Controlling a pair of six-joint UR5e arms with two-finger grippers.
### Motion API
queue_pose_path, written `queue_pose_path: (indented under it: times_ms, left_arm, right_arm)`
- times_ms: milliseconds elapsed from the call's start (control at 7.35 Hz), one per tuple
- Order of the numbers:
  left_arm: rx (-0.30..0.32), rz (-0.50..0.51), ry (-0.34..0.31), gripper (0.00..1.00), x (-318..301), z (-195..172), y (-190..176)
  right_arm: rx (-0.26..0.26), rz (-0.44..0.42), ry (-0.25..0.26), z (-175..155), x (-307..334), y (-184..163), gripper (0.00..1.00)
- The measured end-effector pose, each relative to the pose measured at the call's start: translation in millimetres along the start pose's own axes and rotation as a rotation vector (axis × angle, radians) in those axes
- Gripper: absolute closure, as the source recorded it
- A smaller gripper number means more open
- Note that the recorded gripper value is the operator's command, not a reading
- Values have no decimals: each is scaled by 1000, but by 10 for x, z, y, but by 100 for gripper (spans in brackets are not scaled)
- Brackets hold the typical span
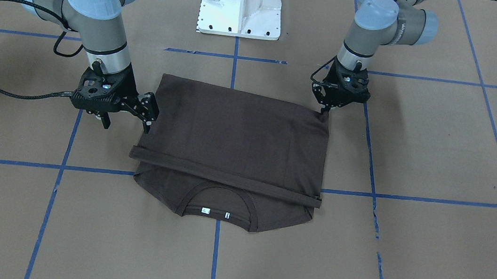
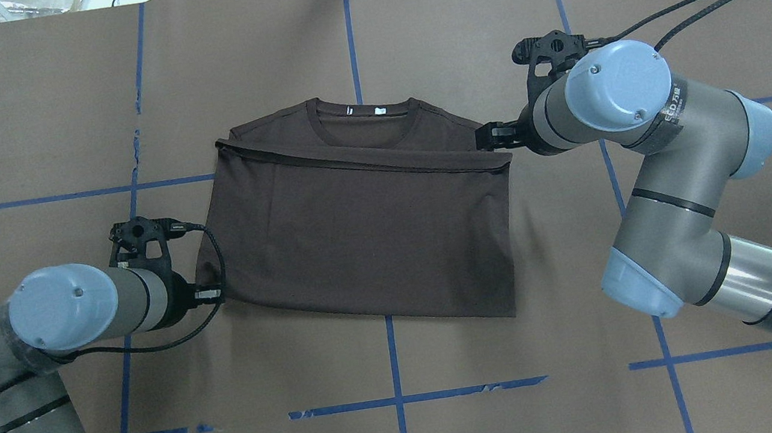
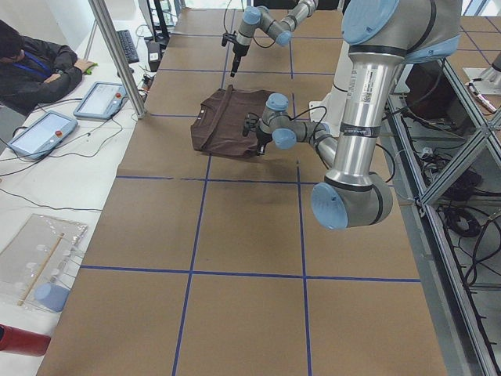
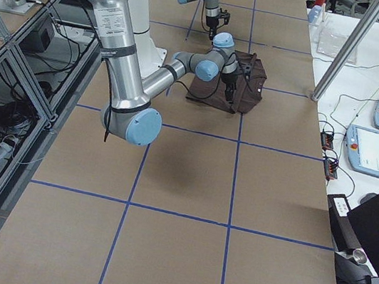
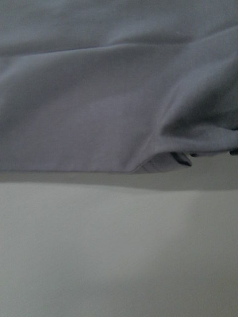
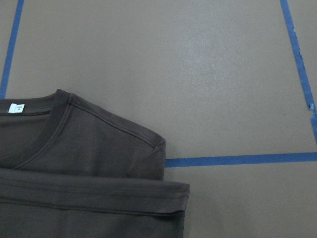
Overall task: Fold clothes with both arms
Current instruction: 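Drag the near corner with the left gripper away from the robot, rotating the shirt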
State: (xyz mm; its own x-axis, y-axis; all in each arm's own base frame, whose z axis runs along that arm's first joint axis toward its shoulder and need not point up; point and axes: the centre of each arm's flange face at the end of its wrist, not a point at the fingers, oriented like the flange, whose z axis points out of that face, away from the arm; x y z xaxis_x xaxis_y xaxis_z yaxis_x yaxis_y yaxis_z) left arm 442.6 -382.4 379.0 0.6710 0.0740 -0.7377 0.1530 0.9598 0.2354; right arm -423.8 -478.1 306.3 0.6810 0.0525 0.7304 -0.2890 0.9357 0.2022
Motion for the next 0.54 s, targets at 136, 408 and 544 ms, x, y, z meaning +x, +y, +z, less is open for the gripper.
queue_pose_path:
  times_ms: [136,408,544]
  left_arm:
    - [38,35,-49,100,-277,56,-351]
    - [102,83,-135,100,-530,321,-1282]
    - [133,75,-161,100,-500,510,-1822]
  right_arm:
    - [0,1,-1,-3,-3,2,0]
    - [1,4,-4,-19,-9,2,0]
    - [2,4,-6,-31,-14,2,0]
